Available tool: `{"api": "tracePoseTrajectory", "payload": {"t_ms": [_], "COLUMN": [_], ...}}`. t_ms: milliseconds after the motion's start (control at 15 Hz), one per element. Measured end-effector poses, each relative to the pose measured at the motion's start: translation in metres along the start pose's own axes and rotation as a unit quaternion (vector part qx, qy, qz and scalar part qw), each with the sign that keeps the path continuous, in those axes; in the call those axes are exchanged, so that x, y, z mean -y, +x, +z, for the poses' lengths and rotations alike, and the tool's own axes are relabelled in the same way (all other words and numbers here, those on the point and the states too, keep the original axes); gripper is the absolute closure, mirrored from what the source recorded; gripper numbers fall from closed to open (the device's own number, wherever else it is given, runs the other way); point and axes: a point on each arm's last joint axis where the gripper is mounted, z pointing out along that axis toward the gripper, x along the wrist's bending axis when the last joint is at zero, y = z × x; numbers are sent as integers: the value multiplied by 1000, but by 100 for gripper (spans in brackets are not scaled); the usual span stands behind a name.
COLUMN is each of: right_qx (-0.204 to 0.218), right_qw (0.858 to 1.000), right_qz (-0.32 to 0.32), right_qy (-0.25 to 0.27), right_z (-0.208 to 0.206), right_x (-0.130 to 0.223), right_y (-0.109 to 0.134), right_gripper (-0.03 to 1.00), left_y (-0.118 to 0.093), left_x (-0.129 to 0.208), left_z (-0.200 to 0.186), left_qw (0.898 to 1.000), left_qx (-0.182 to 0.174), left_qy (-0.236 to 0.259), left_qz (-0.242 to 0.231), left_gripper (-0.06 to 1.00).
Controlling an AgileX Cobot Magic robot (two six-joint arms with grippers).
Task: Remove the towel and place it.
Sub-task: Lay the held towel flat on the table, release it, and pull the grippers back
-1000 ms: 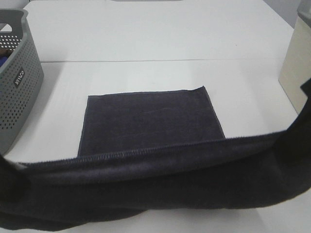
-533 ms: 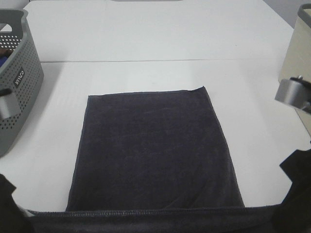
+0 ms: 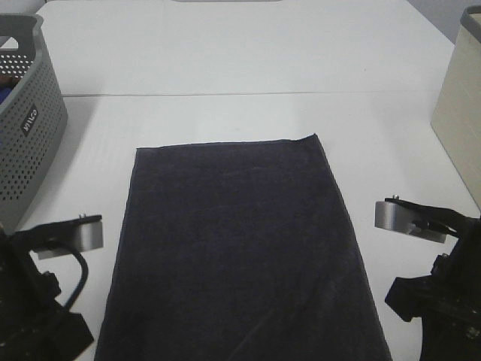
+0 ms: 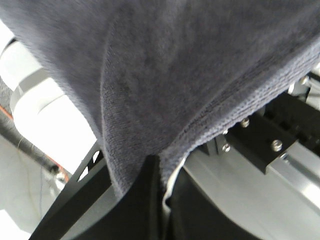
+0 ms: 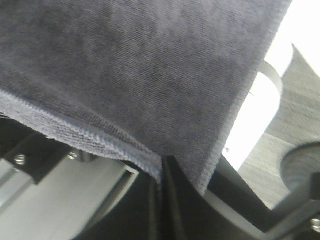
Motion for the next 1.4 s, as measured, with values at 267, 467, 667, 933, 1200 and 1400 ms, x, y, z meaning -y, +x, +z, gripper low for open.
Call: {"api": "tracePoseTrajectory", "payload": {"t_ms": [267,467,667,933,1200,1400], "right_qx": [40,53,52,65,85,75], "right_qw": [999,998,998,998,996,997], "right_qz": [-4,-9,-8,-11,-16,-13], "right_qy": [24,23,19,15,12,8], "right_z": [7,7,7,6,5,6], "right_x": [-4,-4,-5,-6,-6,-7], "right_y": [-11,-14,-14,-17,-22,-20], "right_gripper": [96,96,95,91,65,41], "left_y": [-9,-12,-13,-12,-14,-16], "left_x": [-10,-14,-15,-14,-14,-16], "left_z": [33,39,39,40,41,43], "left_qw": [999,999,999,999,999,999], "left_qx": [-15,-13,-10,-16,3,17], "left_qy": [38,45,45,47,45,39], "left_qz": [12,18,17,20,5,-3], "left_gripper": [94,94,94,94,65,24]}}
